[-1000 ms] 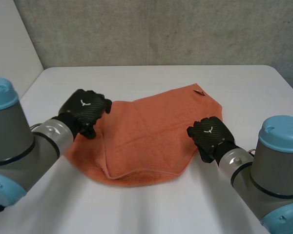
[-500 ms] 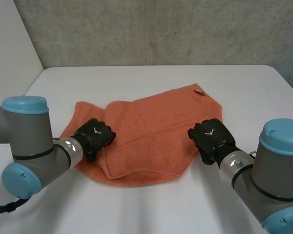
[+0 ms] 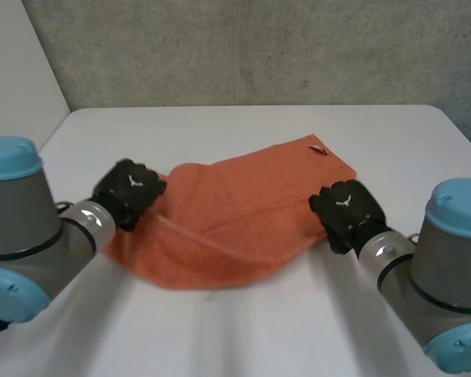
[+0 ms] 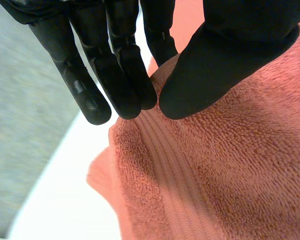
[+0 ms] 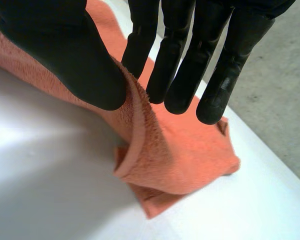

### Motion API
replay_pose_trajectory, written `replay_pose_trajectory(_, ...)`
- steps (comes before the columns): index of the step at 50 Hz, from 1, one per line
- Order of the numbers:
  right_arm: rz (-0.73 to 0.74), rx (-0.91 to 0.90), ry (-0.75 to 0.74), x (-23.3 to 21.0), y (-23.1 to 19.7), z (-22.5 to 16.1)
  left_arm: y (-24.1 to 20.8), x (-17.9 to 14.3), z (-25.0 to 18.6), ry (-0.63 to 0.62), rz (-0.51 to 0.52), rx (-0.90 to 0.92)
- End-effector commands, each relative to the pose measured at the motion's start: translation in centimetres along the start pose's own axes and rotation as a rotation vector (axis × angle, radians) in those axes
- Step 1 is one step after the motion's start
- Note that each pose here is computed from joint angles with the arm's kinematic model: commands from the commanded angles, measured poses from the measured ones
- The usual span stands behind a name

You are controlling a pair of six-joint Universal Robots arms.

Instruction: Fold the laundry

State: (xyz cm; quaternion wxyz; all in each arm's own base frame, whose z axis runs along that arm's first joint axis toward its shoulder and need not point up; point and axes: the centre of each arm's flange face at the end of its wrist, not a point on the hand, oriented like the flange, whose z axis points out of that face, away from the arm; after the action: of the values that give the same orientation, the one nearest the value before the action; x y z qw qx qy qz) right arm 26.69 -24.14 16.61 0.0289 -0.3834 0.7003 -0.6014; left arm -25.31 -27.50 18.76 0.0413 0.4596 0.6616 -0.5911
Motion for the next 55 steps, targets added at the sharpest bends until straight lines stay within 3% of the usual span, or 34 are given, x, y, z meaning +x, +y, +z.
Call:
replay_pose_trajectory(1, 0.012, -0.033, 0.04, 2.7, -1.7, -1.1, -2.5, -1.6, -3.6, -0.096, 0.021, 0.084)
replay_pose_trajectory(7, 0.013, -0.179, -0.055, 2.5, -2.0, -3.0, -1.6, -2.1, -6.7, -0.105, 0.003, 0.018)
replay_pose_trajectory(14, -0.105, -0.284, -0.145, 1.9, -1.9, -4.9, 1.1, -0.9, -8.7, -0.001, -0.083, -0.171)
replay_pose_trajectory(20, -0.13, -0.258, -0.139, 1.7, -1.7, -3.8, 2.8, 0.1, -7.0, 0.033, -0.143, -0.209)
replay_pose_trajectory(25, -0.149, -0.222, -0.091, 2.1, -0.8, 0.0, 4.2, 0.2, -3.8, 0.02, -0.159, -0.198)
replay_pose_trajectory(31, -0.167, -0.124, 0.029, 4.2, -3.2, 3.1, 2.5, -3.6, 1.4, -0.147, -0.101, -0.039)
replay_pose_trajectory(32, -0.177, -0.06, 0.099, 5.4, -5.0, 4.0, 1.0, -5.6, 2.4, -0.228, -0.086, 0.033)
replay_pose_trajectory(33, -0.183, 0.028, 0.182, 6.8, -7.4, 4.8, 0.9, -5.6, 2.4, -0.228, -0.085, 0.034)
replay_pose_trajectory(34, -0.183, 0.029, 0.183, 6.8, -7.4, 4.8, -1.0, -7.9, 3.2, -0.314, -0.075, 0.117)
replay_pose_trajectory(35, -0.19, 0.139, 0.274, 8.3, -10.3, 5.2, -3.4, -10.2, 3.5, -0.402, -0.07, 0.213)
replay_pose_trajectory(36, -0.194, 0.264, 0.374, 10.1, -13.4, 5.3, -3.4, -10.3, 3.5, -0.402, -0.07, 0.214)
replay_pose_trajectory(37, -0.194, 0.265, 0.375, 10.1, -13.4, 5.3, -6.0, -12.7, 3.4, -0.497, -0.069, 0.324)
replay_pose_trajectory(38, -0.199, 0.391, 0.461, 11.6, -16.3, 5.0, -8.4, -15.0, 2.9, -0.585, -0.077, 0.431)
replay_pose_trajectory(39, -0.199, 0.392, 0.462, 11.6, -16.4, 5.0, -8.4, -15.0, 2.9, -0.586, -0.077, 0.432)
replay_pose_trajectory(40, -0.2, 0.515, 0.535, 12.8, -19.0, 4.2, -10.7, -17.1, 2.0, -0.676, -0.088, 0.543)
replay_pose_trajectory(41, -0.206, 0.629, 0.603, 14.0, -21.4, 3.0, -10.7, -17.1, 2.0, -0.677, -0.088, 0.544)
replay_pose_trajectory(43, -0.208, 0.707, 0.652, 14.6, -23.0, 1.9, -13.6, -20.2, -0.5, -0.819, -0.133, 0.699)
replay_pose_trajectory(47, -0.226, 0.745, 0.634, 14.4, -23.6, 0.9, -14.1, -20.3, -1.4, -0.843, -0.167, 0.731)
replay_pose_trajectory(55, -0.251, 0.451, 0.272, 9.2, -15.5, 2.9, -7.5, -14.6, 0.5, -0.683, -0.226, 0.487)
